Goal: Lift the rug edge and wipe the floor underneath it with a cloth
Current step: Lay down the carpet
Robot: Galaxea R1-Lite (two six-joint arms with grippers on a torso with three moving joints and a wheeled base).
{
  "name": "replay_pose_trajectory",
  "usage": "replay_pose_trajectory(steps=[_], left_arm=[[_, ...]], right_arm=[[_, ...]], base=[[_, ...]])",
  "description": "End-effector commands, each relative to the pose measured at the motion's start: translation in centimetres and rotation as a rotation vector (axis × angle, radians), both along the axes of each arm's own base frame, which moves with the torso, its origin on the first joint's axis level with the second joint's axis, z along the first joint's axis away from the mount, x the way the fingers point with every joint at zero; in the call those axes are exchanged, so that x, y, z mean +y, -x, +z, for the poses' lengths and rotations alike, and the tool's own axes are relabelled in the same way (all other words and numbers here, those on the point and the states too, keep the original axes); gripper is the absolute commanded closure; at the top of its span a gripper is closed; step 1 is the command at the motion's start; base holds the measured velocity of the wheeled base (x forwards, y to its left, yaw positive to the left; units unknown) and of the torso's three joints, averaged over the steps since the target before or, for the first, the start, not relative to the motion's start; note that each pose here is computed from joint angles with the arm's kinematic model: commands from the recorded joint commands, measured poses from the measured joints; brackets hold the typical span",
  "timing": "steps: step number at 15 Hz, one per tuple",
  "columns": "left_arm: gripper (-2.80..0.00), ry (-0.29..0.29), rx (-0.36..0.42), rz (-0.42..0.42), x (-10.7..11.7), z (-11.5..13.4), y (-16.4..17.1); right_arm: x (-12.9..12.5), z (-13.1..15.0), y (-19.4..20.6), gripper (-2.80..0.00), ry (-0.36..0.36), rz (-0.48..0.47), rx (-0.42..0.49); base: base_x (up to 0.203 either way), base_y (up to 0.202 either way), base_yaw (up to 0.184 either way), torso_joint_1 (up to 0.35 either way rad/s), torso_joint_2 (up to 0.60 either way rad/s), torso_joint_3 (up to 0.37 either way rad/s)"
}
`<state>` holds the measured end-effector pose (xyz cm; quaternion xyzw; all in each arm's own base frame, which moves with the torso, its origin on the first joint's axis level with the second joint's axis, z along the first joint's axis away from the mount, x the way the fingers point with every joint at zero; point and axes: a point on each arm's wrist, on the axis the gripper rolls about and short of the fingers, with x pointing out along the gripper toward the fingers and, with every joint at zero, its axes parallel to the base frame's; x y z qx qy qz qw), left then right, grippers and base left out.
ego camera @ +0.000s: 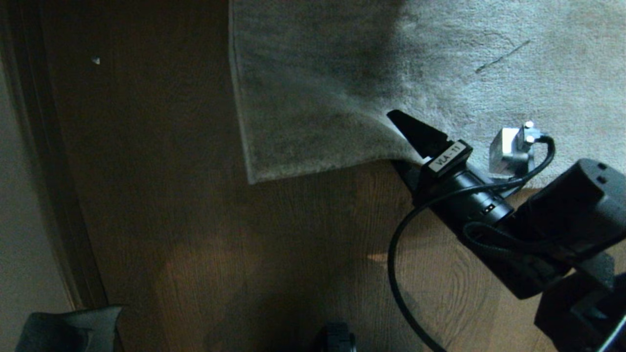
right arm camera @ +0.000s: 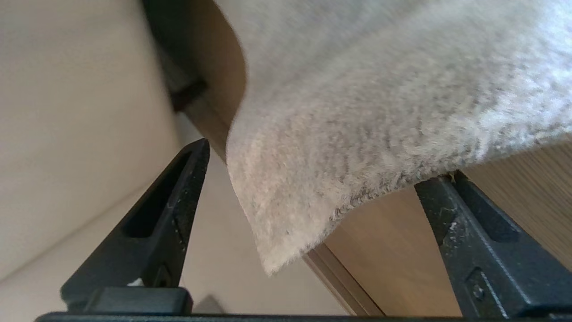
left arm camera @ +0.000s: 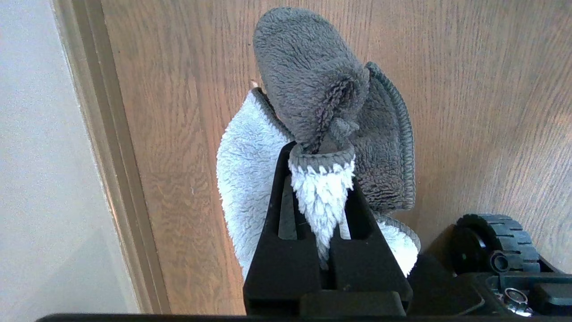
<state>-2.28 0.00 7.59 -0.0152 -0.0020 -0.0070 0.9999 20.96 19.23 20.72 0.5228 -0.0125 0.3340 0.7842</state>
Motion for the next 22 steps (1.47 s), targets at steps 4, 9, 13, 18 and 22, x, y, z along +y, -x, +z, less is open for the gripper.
replay_pose_trajectory(steps=[4, 9, 13, 18, 22], left_arm=[[0.0, 0.0, 0.0, 0.0, 0.0, 0.0, 0.0], [0.0, 0.0, 0.0, -0.001, 0.0, 0.0, 0.0], [0.0, 0.0, 0.0, 0.0, 0.0, 0.0, 0.0], [0.0, 0.0, 0.0, -0.001, 0.0, 0.0, 0.0], [0.0, 0.0, 0.0, 0.0, 0.0, 0.0, 0.0]], right_arm=[[2.0, -3.5, -1.3, -2.8, 0.04, -0.035, 0.08], [2.8, -5.7, -2.2, -2.8, 0.087, -0.05, 0.129], [3.0, -6.6, -2.4, -2.8, 0.11, -0.051, 0.149], [2.5, -7.2, -1.7, 0.0, 0.138, -0.05, 0.174], [2.0, -7.3, -1.3, 0.0, 0.148, -0.056, 0.183]], base=[[0.0, 0.0, 0.0, 0.0, 0.0, 0.0], [0.0, 0.0, 0.0, 0.0, 0.0, 0.0], [0.0, 0.0, 0.0, 0.0, 0.0, 0.0], [0.0, 0.0, 0.0, 0.0, 0.0, 0.0], [0.0, 0.0, 0.0, 0.0, 0.0, 0.0]])
